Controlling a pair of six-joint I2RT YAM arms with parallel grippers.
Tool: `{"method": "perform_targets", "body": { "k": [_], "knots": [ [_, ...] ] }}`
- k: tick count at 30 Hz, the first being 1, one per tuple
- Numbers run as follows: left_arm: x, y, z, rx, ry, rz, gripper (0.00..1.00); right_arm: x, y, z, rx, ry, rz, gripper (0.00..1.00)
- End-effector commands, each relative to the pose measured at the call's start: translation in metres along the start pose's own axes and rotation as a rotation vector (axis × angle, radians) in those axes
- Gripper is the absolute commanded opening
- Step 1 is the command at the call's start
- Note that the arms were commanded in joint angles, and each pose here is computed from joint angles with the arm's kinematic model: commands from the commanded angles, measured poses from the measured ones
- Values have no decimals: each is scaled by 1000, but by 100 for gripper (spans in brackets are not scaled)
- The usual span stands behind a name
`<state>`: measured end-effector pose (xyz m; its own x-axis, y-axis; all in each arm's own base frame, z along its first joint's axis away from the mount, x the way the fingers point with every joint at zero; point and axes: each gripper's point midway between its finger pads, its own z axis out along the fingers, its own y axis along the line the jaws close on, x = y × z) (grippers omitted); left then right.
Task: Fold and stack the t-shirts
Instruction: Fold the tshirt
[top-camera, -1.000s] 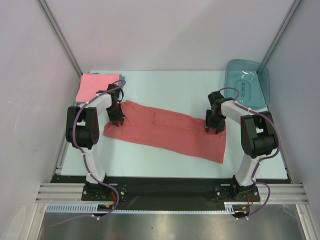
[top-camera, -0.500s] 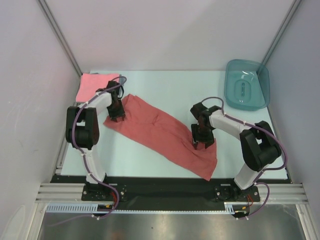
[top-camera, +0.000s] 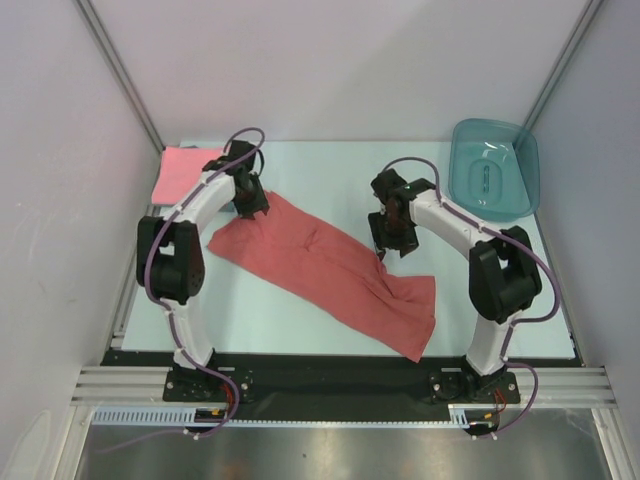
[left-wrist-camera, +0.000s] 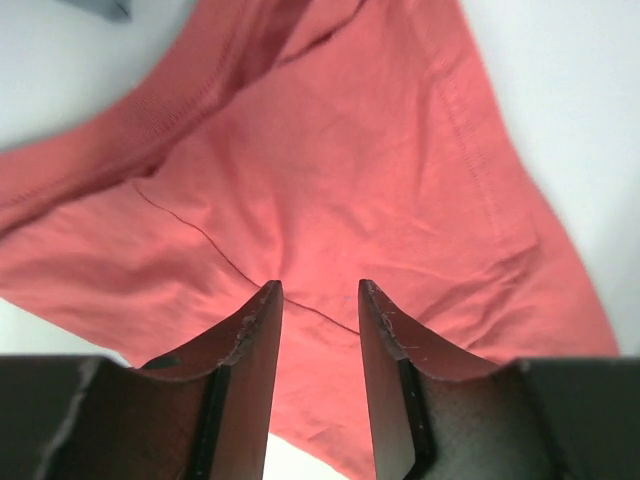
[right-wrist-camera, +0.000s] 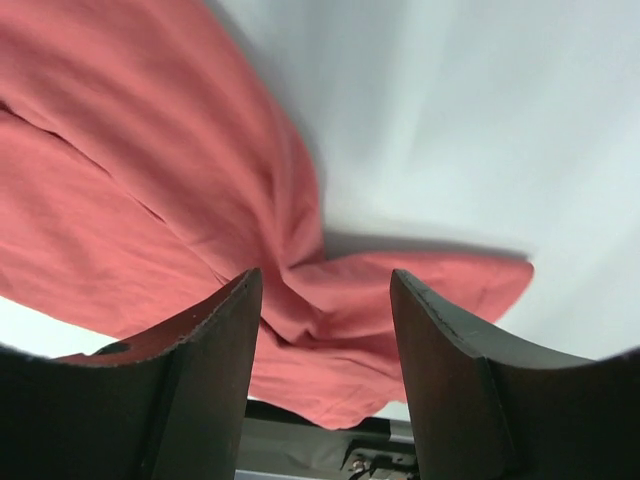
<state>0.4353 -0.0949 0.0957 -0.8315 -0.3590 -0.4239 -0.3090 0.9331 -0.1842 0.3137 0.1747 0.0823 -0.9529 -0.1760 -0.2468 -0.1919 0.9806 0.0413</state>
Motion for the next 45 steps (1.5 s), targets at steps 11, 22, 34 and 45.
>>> {"method": "perform_targets", "body": {
  "k": [11,22,34,45],
  "knots": [
    [37,-10,61,-113,67,-20,42,-8,53,24,-112,30,-156,58],
    [30,-66,105,96,129,141,44,20,17,53,-32,88,-60,57],
    [-13,-209,129,734,130,224,48,32,31,2,-197,52,104,58],
    [-86,-246,62,935,-113,153,57,12,21,-15,-124,29,48,60]
  ]
}}
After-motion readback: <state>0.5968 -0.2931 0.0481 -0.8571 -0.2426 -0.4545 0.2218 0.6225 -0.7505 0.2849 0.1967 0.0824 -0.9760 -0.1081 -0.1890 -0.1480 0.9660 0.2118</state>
